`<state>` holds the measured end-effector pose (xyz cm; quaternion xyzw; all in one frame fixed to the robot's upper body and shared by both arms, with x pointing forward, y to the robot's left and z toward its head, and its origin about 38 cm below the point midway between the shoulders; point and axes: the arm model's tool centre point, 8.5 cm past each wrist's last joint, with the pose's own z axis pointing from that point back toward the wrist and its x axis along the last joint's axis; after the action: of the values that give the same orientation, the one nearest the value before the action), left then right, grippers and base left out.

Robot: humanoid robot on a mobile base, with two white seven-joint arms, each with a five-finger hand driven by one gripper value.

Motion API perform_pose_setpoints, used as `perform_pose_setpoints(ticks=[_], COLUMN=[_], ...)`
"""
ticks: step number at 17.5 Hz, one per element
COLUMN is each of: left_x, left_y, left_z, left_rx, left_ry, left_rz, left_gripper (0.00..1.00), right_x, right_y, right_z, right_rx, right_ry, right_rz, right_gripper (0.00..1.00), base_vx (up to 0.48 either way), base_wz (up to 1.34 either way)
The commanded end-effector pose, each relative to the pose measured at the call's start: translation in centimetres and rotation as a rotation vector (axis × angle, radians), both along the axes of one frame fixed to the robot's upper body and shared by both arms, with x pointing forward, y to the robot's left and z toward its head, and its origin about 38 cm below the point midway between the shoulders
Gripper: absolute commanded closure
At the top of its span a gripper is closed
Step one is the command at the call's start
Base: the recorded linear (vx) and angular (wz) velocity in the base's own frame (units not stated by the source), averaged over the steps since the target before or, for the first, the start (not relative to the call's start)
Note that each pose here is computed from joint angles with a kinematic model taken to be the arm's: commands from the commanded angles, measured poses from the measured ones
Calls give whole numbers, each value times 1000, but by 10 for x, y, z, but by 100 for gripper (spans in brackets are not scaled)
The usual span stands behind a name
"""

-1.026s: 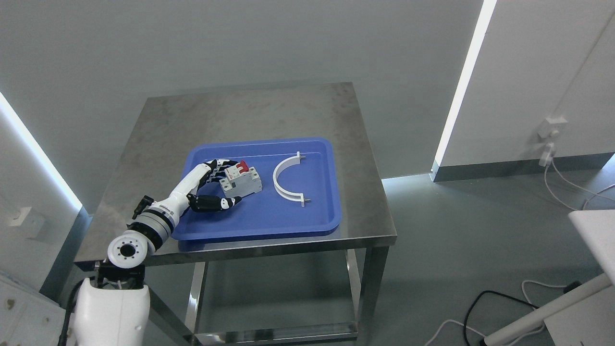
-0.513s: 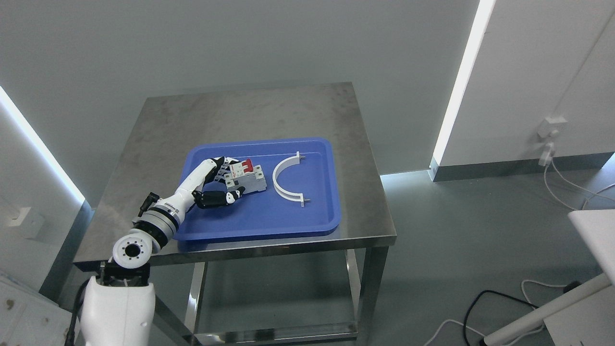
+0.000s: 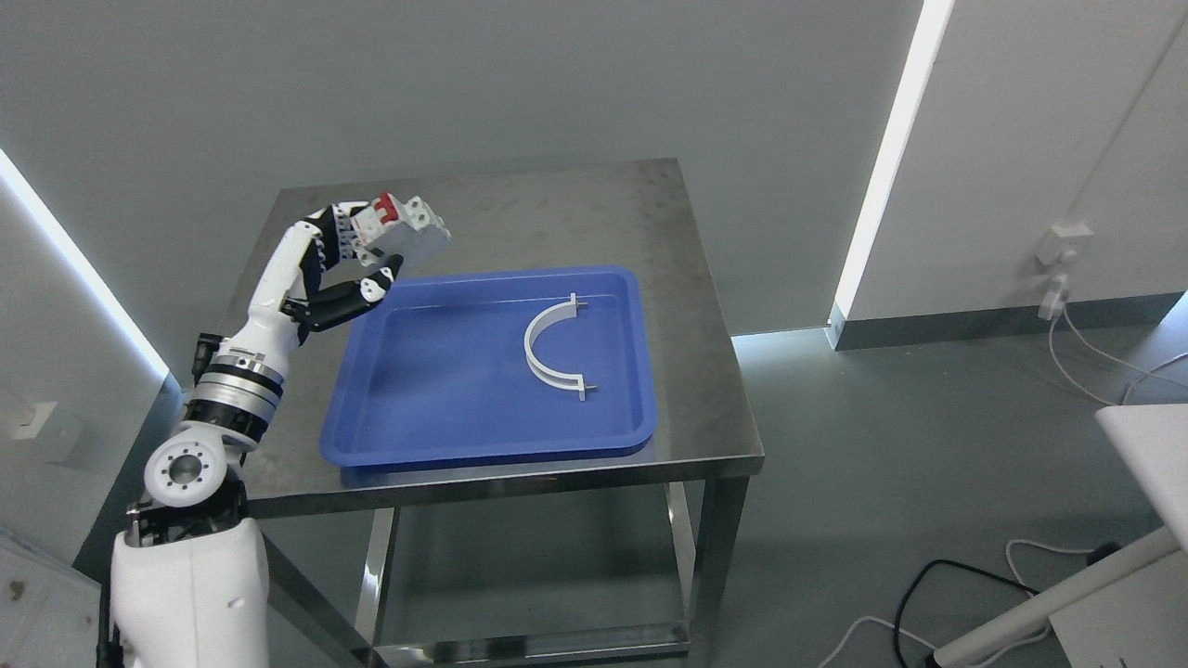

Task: Place circuit breaker on shelf
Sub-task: 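Lift the circuit breaker out of the blue tray with the left hand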

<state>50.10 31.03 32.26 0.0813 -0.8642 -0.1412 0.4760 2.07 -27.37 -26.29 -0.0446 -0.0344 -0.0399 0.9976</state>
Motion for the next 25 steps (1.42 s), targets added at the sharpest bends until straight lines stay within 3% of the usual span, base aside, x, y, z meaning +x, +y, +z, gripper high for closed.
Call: perform_pose_setpoints(ticks=[1, 5, 14, 25], left_x=[-55, -72, -94, -100], left_y=[51, 38, -1, -6], left_z=[21, 16, -16, -18], left_rx=[-116, -127, -37, -24], left_ry=[-297, -359, -354, -368], left_rz=[102, 36, -60, -69], left_gripper=[90, 90, 89, 89], right_x=[0, 0, 0, -1], right_y=[-11, -11, -11, -11], right_z=[1, 1, 1, 1], right_rx=[-18, -18, -18, -18], right_ry=[-1, -1, -1, 1], right_rz=[1, 1, 1, 1], right_gripper=[0, 0, 0, 0], base_vx=[0, 0, 14, -99], base_wz=[0, 0, 8, 19])
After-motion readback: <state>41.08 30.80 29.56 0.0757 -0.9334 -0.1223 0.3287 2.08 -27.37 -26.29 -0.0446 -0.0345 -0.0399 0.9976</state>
